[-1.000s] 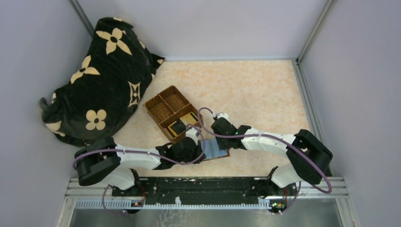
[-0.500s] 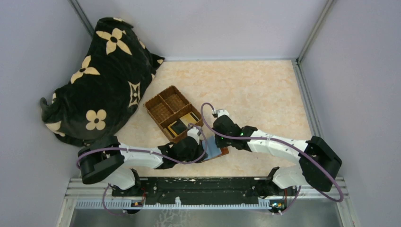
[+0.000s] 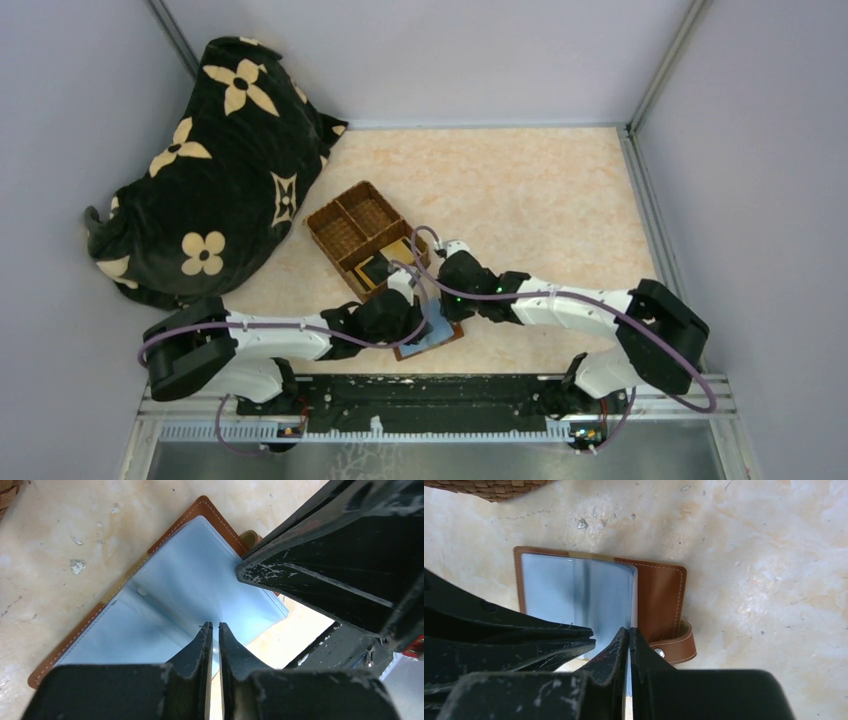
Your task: Take the credit cards out of the card holder
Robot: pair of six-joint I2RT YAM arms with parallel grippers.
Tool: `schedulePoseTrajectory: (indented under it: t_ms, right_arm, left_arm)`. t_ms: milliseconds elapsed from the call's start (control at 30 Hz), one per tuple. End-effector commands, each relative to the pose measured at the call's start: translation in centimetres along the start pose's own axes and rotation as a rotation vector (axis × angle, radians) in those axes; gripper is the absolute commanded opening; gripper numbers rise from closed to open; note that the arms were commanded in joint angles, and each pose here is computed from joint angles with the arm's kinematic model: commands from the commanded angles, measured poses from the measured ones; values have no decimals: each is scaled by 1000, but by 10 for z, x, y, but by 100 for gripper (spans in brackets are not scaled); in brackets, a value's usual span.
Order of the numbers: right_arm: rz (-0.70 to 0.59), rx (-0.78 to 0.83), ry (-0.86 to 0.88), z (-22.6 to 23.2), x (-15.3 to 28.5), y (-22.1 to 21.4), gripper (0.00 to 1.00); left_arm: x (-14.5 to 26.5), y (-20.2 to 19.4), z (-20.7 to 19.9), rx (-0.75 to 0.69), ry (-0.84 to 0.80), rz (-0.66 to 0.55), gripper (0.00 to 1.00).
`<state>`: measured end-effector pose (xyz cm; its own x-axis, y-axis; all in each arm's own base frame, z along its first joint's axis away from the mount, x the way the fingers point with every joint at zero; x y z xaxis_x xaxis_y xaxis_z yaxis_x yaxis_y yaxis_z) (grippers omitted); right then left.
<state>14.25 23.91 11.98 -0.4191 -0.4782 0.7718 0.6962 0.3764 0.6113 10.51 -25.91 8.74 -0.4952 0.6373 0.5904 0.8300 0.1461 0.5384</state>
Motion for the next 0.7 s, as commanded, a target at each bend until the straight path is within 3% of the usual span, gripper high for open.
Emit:
schedulePoseTrajectory:
  t_ms: [0, 267, 400, 667]
  right_arm:
    - [-41, -13, 45, 13, -8, 9, 0]
    - [-35, -13, -76, -3, -6, 10, 0]
    - [-51, -87, -99, -21, 0, 12, 0]
    - [-151, -94, -72, -23, 28, 26, 0]
  left_arm:
    - [4, 0, 9, -7, 29, -14, 15]
    - [9, 5, 5, -2, 25, -31, 15]
    - [18, 13, 0, -8, 18, -60, 21]
    - [35, 24, -3, 21, -9, -133, 77]
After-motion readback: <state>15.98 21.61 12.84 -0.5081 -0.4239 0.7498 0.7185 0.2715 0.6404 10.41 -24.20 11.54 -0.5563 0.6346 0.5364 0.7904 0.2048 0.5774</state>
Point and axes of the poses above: each gripper's point midway between its finger pads, its own x axis back along the fingers, its own z axis along the line the jaws close on, y = z × x, the point moved 8 cm from there along x, back along the fingers, and after that the axes turned 12 degrees about x, right-handed, at the moved point
